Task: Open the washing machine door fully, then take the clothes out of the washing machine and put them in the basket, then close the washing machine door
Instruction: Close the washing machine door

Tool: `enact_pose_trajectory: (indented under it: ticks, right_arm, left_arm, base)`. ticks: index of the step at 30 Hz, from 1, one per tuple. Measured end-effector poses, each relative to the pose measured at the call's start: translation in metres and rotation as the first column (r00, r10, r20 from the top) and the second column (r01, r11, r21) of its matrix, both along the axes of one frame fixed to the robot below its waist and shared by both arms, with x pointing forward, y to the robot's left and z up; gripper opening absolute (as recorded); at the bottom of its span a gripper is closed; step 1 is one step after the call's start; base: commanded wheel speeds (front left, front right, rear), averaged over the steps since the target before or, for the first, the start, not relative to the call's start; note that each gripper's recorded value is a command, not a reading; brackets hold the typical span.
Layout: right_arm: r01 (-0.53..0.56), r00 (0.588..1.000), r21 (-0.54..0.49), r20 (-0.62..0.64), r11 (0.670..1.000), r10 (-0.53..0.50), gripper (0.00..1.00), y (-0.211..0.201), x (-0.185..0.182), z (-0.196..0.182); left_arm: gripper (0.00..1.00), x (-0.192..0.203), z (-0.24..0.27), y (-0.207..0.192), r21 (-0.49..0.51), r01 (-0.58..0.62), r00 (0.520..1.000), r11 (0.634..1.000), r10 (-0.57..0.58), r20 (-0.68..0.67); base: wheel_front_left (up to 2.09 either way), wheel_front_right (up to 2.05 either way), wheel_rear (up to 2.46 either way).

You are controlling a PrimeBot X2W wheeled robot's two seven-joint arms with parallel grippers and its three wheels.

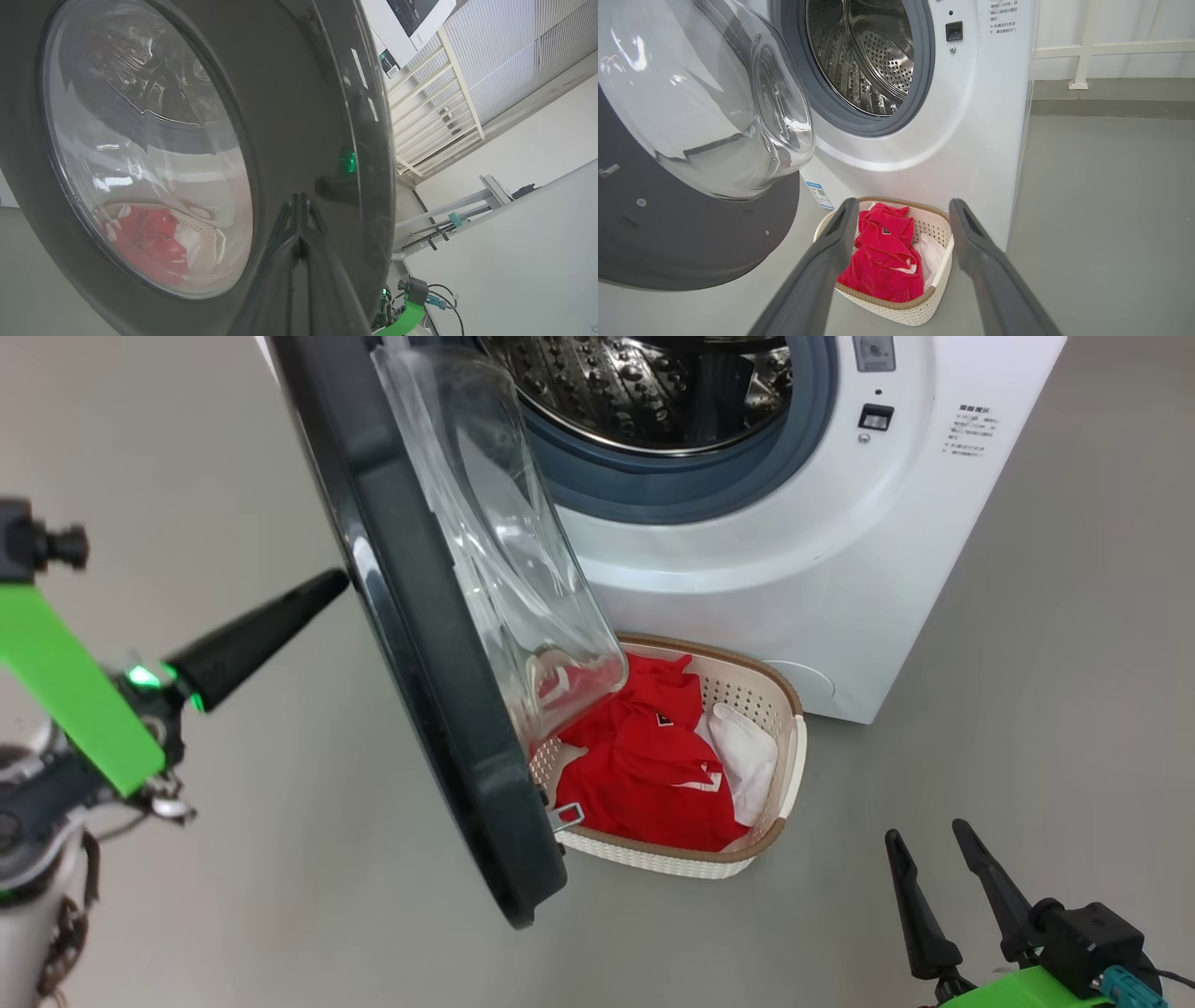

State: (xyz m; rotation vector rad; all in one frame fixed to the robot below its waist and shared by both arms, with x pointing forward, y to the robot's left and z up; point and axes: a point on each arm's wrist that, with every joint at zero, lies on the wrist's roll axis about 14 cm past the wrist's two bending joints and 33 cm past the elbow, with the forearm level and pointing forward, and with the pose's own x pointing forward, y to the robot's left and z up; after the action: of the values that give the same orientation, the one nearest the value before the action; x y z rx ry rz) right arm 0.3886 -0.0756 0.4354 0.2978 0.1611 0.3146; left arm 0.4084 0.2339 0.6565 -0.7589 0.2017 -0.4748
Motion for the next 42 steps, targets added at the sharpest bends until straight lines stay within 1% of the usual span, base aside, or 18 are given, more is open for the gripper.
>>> enact_pose_trajectory:
  ticks: [1, 3, 5, 7, 10, 11, 12, 13, 19, 23, 27, 28, 30, 32, 35, 38, 42]
  right_arm:
    - [-0.002, 1.000, 0.000, 0.002, 1.000, 0.002, 1.00, 0.001, 0.000, 0.001]
    - [-0.005, 1.000, 0.002, 0.006, 1.000, 0.005, 1.00, 0.002, 0.000, 0.002]
    - [-0.007, 1.000, 0.007, 0.009, 1.000, 0.007, 1.00, 0.003, 0.000, 0.004]
    - [-0.013, 1.000, 0.008, 0.014, 1.000, 0.013, 1.00, 0.005, 0.000, 0.006]
    - [-0.024, 0.999, 0.009, 0.022, 1.000, 0.024, 1.00, 0.009, 0.000, 0.009]
    - [-0.027, 0.999, 0.009, 0.025, 1.000, 0.027, 1.00, 0.010, 0.000, 0.009]
    - [-0.031, 0.999, 0.010, 0.026, 0.999, 0.031, 1.00, 0.011, 0.000, 0.010]
    - [-0.034, 0.999, 0.010, 0.028, 0.999, 0.034, 1.00, 0.012, 0.000, 0.011]
    - [-0.057, 0.998, 0.012, 0.032, 0.998, 0.057, 1.00, 0.020, 0.000, 0.012]
    - [-0.072, 0.997, 0.013, 0.032, 0.997, 0.072, 1.00, 0.025, 0.000, 0.012]
    - [-0.087, 0.996, 0.014, 0.029, 0.996, 0.087, 1.00, 0.030, -0.001, 0.011]
    - [-0.091, 0.996, 0.014, 0.027, 0.996, 0.091, 1.00, 0.031, -0.002, 0.011]
    - [-0.093, 0.995, 0.014, 0.025, 0.996, 0.092, 1.00, 0.032, -0.002, 0.010]
    - [-0.093, 0.995, 0.014, 0.022, 0.996, 0.093, 1.00, 0.032, -0.002, 0.009]
    - [-0.091, 0.996, 0.013, 0.020, 0.996, 0.091, 1.00, 0.031, -0.003, 0.008]
    - [-0.089, 0.996, 0.013, 0.020, 0.996, 0.089, 1.00, 0.030, -0.003, 0.008]
    - [-0.088, 0.996, 0.013, 0.019, 0.996, 0.087, 1.00, 0.030, -0.004, 0.008]
  left_arm:
    - [0.01, -0.001, -0.004, 0.002, -0.009, -0.014, 1.000, 1.000, 0.014, -0.006]
    - [0.19, -0.006, -0.013, 0.008, -0.027, -0.045, 0.999, 0.999, 0.045, -0.021]
    - [0.24, -0.011, -0.026, 0.013, -0.044, -0.075, 0.996, 0.996, 0.073, -0.045]
    - [0.33, -0.018, -0.037, 0.020, -0.064, -0.115, 0.992, 0.991, 0.110, -0.067]
    - [0.48, -0.028, -0.054, 0.031, -0.093, -0.177, 0.981, 0.980, 0.168, -0.098]
    - [0.69, -0.031, -0.060, 0.034, -0.105, -0.201, 0.976, 0.974, 0.190, -0.106]
    - [0.94, -0.035, -0.066, 0.038, -0.113, -0.226, 0.970, 0.968, 0.213, -0.116]
    - [1.00, -0.039, -0.072, 0.043, -0.122, -0.251, 0.964, 0.960, 0.235, -0.128]
    - [1.00, -0.063, -0.112, 0.059, -0.178, -0.394, 0.911, 0.902, 0.357, -0.206]
    - [1.00, -0.079, -0.137, 0.068, -0.200, -0.484, 0.865, 0.852, 0.431, -0.255]
    - [1.00, -0.089, -0.155, 0.073, -0.224, -0.559, 0.821, 0.798, 0.493, -0.289]
    - [1.00, -0.094, -0.164, 0.075, -0.222, -0.588, 0.799, 0.778, 0.517, -0.305]
    - [1.00, -0.097, -0.171, 0.077, -0.228, -0.620, 0.776, 0.751, 0.544, -0.318]
    - [1.00, -0.099, -0.176, 0.080, -0.245, -0.653, 0.752, 0.717, 0.573, -0.326]
    - [1.00, -0.101, -0.181, 0.081, -0.256, -0.687, 0.723, 0.680, 0.606, -0.330]
    - [1.00, -0.108, -0.192, 0.081, -0.236, -0.713, 0.697, 0.660, 0.630, -0.343]
    - [1.00, -0.111, -0.198, 0.075, -0.212, -0.731, 0.679, 0.649, 0.656, -0.330]
  base:
    - [0.00, 0.00, 0.00]
    - [0.00, 0.00, 0.00]
    - [0.00, 0.00, 0.00]
    - [0.00, 0.00, 0.00]
    - [0.00, 0.00, 0.00]
    - [0.00, 0.00, 0.00]
    - [0.00, 0.00, 0.00]
    - [0.00, 0.00, 0.00]
    - [0.00, 0.00, 0.00]
    - [0.00, 0.00, 0.00]
    - [0.00, 0.00, 0.00]
    - [0.00, 0.00, 0.00]
    - [0.00, 0.00, 0.00]
    - [0.00, 0.00, 0.00]
    - [0.00, 0.00, 0.00]
    - [0.00, 0.00, 0.00]
    - [0.00, 0.00, 0.00]
